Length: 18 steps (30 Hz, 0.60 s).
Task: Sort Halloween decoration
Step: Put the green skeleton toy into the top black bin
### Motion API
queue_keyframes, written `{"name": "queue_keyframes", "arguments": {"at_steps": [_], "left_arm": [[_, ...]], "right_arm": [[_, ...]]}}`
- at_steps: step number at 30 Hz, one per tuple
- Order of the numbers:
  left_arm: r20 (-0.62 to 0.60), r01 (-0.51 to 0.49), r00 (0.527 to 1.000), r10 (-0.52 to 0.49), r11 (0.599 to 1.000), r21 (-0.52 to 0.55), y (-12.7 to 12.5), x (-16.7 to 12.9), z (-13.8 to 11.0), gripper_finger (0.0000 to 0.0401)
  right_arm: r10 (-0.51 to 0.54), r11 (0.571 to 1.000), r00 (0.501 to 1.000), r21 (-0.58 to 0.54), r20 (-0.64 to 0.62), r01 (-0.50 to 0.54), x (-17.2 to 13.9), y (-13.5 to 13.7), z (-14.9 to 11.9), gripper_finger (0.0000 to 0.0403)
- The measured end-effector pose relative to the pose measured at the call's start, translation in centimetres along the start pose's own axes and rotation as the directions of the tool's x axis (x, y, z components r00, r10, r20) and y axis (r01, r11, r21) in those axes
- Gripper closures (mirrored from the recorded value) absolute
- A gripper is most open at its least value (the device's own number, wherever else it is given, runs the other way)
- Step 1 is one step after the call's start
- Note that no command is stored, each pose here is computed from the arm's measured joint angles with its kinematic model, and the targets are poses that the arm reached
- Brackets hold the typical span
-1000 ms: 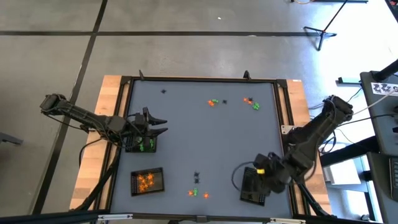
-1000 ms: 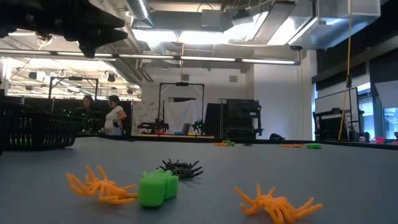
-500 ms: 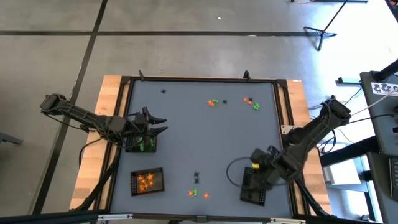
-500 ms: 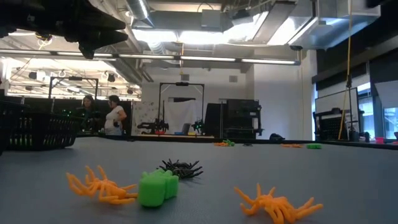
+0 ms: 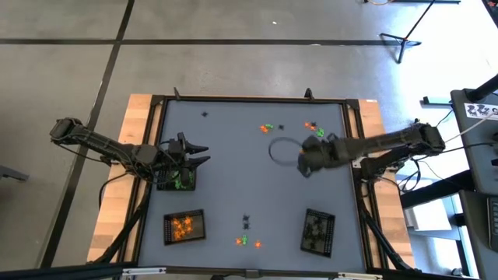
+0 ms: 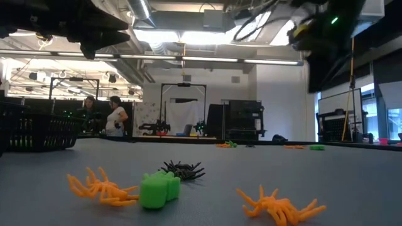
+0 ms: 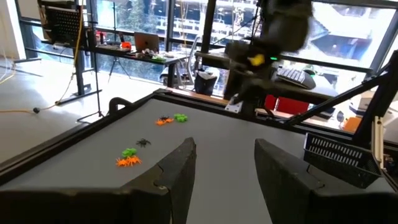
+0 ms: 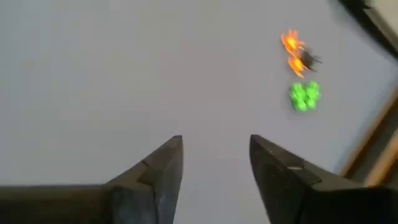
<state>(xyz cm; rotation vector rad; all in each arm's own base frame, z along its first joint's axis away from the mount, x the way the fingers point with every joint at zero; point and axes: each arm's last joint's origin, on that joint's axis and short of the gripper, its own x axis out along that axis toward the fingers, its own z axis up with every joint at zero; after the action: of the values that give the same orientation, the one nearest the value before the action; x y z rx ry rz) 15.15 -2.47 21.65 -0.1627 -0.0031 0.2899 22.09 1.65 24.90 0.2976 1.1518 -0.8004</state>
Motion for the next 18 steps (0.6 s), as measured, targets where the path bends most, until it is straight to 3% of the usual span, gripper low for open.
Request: {"name": "queue_keyframes", "arguments": {"at_steps": [5,12,18], "left_arm": [[-0.015,-0.003,1.0,0.003,1.0,0.009,0.0,0.0,-0.2,0.0246],[-0.023,-0.004,1.0,0.004,1.0,0.014,0.0,0.0,-0.2,0.0246],[-0.025,-0.004,1.0,0.005,1.0,0.015,0.0,0.0,-0.3,0.0246]], "right_arm": [[0.1,0.995,0.995,0.026,-0.008,-0.1,3.9,-3.3,2.1,0.0221],[0.015,0.978,0.999,0.207,-0.046,-0.005,9.1,-8.8,2.3,0.0221],[0.044,0.932,0.998,0.362,-0.038,-0.027,12.4,-12.4,1.3,0.0221]]}}
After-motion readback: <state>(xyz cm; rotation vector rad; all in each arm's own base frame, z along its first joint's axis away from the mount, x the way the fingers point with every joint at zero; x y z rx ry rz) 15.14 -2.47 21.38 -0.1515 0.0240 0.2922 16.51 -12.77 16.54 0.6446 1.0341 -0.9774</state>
